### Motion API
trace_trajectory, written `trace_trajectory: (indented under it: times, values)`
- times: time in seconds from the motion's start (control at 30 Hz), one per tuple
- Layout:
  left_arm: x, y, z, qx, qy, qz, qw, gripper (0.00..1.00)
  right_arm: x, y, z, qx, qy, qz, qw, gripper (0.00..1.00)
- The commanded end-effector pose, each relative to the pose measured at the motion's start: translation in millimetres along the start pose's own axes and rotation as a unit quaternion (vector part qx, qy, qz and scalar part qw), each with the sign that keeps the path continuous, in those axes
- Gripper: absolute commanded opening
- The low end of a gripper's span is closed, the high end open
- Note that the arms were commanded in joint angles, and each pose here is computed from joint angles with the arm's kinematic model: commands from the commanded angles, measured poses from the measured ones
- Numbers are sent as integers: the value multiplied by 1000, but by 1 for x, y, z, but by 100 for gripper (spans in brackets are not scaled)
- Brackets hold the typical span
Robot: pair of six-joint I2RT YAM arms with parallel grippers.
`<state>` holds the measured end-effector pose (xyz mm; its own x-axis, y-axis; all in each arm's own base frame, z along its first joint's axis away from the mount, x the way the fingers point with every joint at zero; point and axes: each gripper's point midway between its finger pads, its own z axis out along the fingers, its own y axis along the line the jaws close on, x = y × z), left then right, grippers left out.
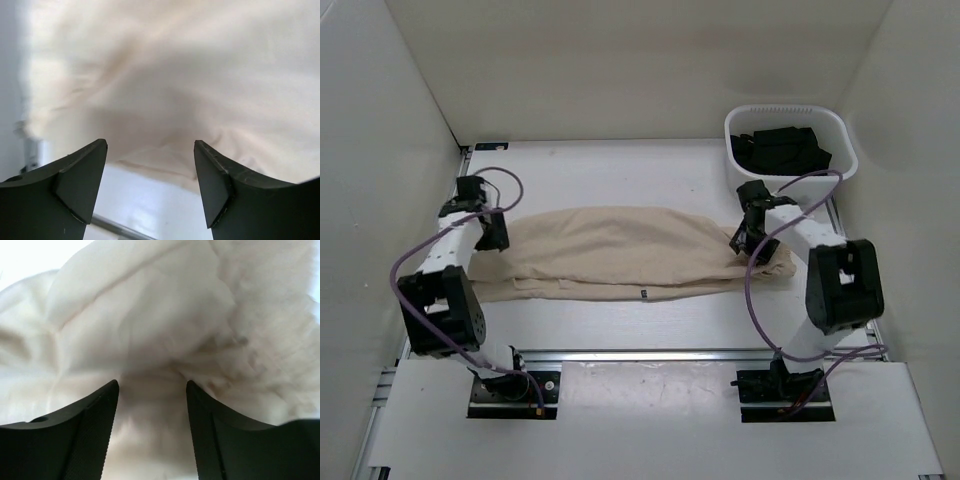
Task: Fold and stack the trousers
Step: Fold the trousers
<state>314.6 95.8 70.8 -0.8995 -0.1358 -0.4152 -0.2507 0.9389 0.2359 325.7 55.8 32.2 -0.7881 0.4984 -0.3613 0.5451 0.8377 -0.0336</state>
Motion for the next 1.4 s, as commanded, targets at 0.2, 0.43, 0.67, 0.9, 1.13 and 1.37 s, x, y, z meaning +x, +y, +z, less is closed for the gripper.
trace_trajectory:
  times: [0.2,0.43,0.67,0.9,1.13,1.37]
  values:
    - [18,120,-60,-85,-16,-163,983,83,-12,-51,-87,-32,-55,7,998,74]
    - [30,127,-18,-60,24,-192,979,84,20,-59,-78,-42,1,4,999,78]
    - [44,113,-1,-36,63,-188,980,85,29,-69,-79,-44,9,32,998,80]
    - [27,123,-40,-28,17,-203,979,85,25,-83,-88,-34,-2,47,998,80]
    - [88,122,-40,-71,70,-208,973,78,28,-92,-87,-27,1,51,998,80]
    - [76,116,-19,-52,53,-208,975,81,27,-89,-81,-27,1,46,999,80]
